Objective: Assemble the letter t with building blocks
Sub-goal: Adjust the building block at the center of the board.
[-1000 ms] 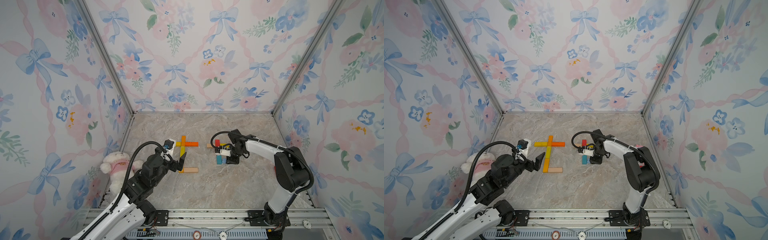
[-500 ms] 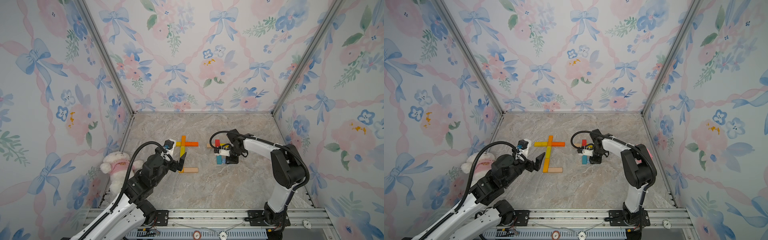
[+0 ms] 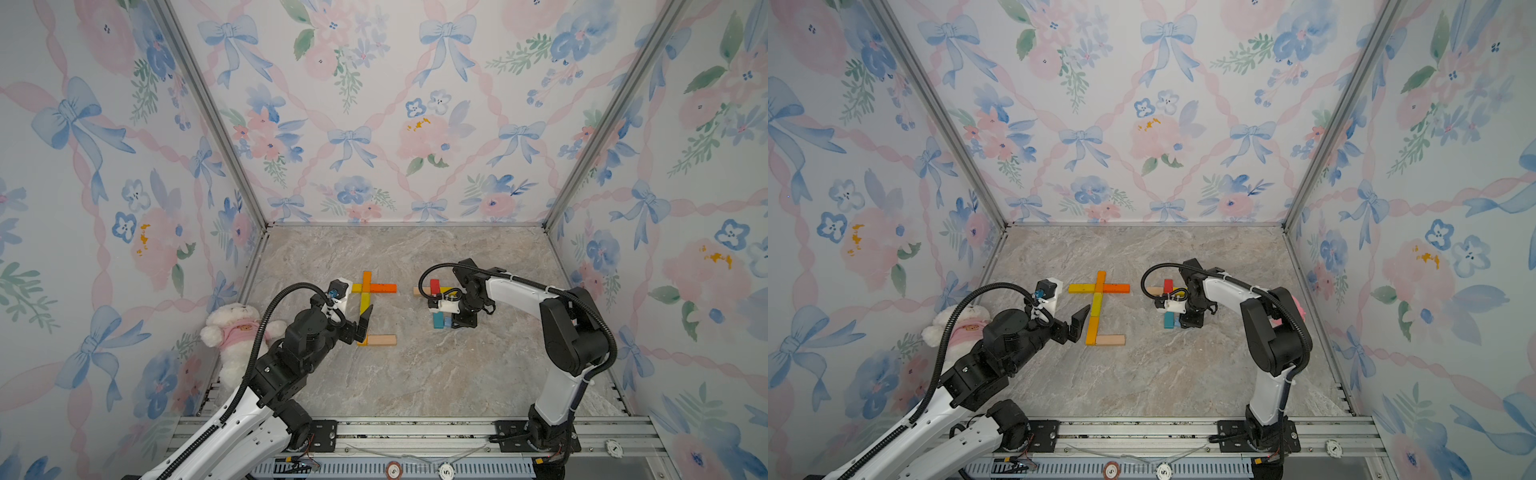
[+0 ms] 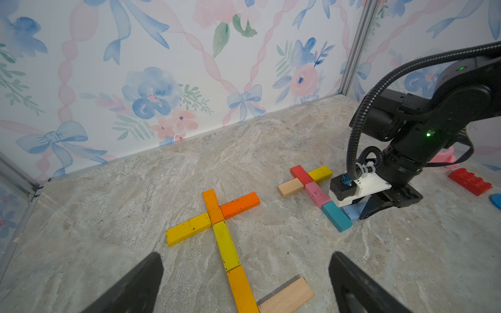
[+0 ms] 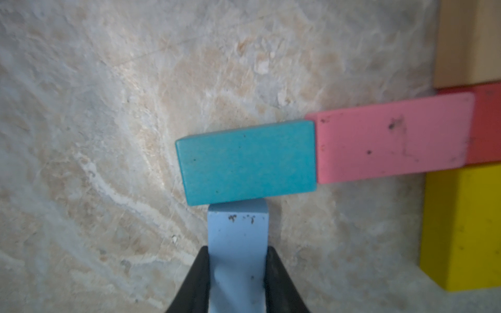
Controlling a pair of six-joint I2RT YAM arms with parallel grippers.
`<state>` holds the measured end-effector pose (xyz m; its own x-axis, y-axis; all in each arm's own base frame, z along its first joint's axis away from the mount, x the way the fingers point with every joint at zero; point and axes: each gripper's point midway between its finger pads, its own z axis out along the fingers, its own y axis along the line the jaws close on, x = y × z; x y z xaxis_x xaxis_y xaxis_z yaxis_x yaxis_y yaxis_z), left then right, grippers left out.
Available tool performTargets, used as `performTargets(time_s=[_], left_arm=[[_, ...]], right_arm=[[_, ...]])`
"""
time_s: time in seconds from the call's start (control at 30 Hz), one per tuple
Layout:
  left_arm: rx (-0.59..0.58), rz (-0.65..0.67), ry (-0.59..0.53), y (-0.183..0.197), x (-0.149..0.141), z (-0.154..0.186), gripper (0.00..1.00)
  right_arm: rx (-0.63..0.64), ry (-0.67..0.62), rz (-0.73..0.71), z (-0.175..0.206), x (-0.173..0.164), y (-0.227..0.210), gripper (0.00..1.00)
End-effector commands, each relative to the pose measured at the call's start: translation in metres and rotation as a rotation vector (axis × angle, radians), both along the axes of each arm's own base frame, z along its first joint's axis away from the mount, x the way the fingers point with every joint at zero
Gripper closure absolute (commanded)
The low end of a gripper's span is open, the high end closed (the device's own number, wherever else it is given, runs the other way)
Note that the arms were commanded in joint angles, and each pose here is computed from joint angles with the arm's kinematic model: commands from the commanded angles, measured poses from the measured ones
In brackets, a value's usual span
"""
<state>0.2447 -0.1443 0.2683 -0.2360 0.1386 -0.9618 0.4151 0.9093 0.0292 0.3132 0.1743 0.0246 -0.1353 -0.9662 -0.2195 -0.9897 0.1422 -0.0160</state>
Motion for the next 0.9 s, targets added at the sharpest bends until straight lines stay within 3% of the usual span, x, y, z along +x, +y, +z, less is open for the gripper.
performTargets(time_s=[0.0,0.47,0.87], left_arm=[[0.009,0.002,-0.018,0.0016,0.0004,0.0007,0.02],[0.013,-0.005,-0.016,0.0005,0.0002,-0.0004,0.02],[0.015,-0.007,-0.016,0.0002,0.0001,-0.0009,0.02]], right_arm=[[-0.032,0.014,0.047,-0.0046,-0.0037,-0.0011,0.75],[-0.052,0.016,0.179,-0.009,-0.0122,-0.0029,0.79],[-0.061,0.021,0.194,-0.0121,-0.0103,0.0002,0.78]])
